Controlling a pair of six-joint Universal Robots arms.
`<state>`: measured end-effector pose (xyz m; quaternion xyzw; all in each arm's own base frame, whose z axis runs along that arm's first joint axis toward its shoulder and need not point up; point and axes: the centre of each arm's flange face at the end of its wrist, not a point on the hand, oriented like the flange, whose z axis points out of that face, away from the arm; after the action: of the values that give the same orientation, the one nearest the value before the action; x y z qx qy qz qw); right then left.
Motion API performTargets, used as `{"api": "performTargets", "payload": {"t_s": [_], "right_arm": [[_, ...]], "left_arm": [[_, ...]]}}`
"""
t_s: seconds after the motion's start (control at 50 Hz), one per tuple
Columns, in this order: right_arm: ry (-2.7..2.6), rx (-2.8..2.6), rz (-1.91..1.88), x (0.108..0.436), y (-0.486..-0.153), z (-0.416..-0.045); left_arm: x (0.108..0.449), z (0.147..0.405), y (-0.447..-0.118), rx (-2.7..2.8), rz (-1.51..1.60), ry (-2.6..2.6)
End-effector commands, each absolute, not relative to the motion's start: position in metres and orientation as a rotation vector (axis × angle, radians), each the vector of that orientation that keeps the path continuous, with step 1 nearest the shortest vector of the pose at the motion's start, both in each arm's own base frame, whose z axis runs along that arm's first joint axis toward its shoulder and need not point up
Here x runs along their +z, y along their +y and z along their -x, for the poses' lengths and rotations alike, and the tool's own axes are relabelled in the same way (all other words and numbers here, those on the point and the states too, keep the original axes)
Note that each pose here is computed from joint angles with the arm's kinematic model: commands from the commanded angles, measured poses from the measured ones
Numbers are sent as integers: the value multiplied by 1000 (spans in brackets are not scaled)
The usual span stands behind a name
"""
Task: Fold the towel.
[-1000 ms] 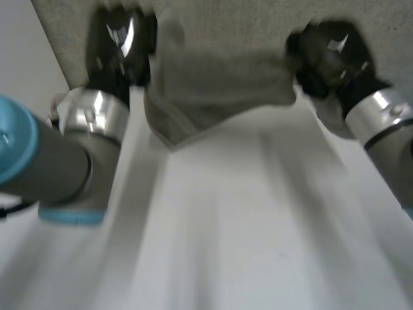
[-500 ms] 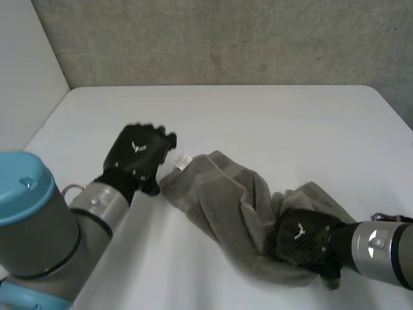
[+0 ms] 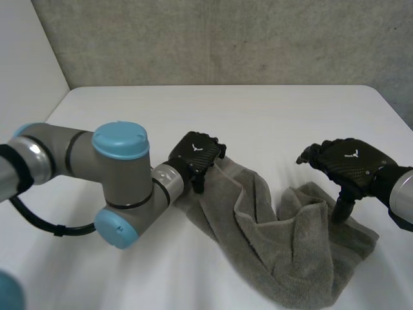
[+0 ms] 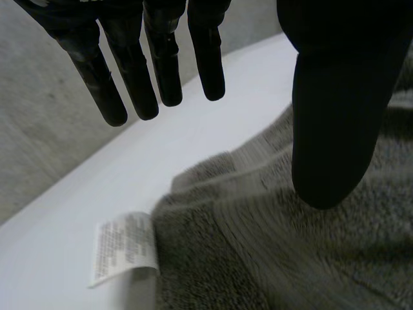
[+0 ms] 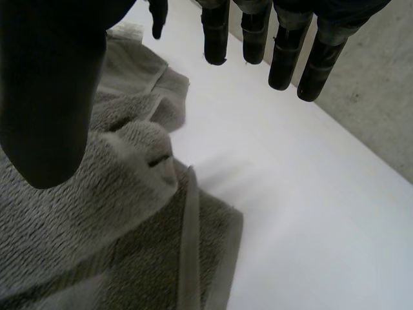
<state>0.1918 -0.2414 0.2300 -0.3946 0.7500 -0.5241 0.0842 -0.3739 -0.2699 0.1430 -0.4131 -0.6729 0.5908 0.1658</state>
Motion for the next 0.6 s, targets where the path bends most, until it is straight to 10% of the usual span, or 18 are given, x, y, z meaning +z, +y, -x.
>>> {"api": "performTargets", "payload": {"t_s": [0.02,0.6], "right_arm": [[2266,-1511,1176,215,-236,-190],[2293,-1508,1146,202,-240,-184]], "left_arm": [[128,385,-282,1682,1261,-1886],[120,412,-237,1467,1412,-1697]]}}
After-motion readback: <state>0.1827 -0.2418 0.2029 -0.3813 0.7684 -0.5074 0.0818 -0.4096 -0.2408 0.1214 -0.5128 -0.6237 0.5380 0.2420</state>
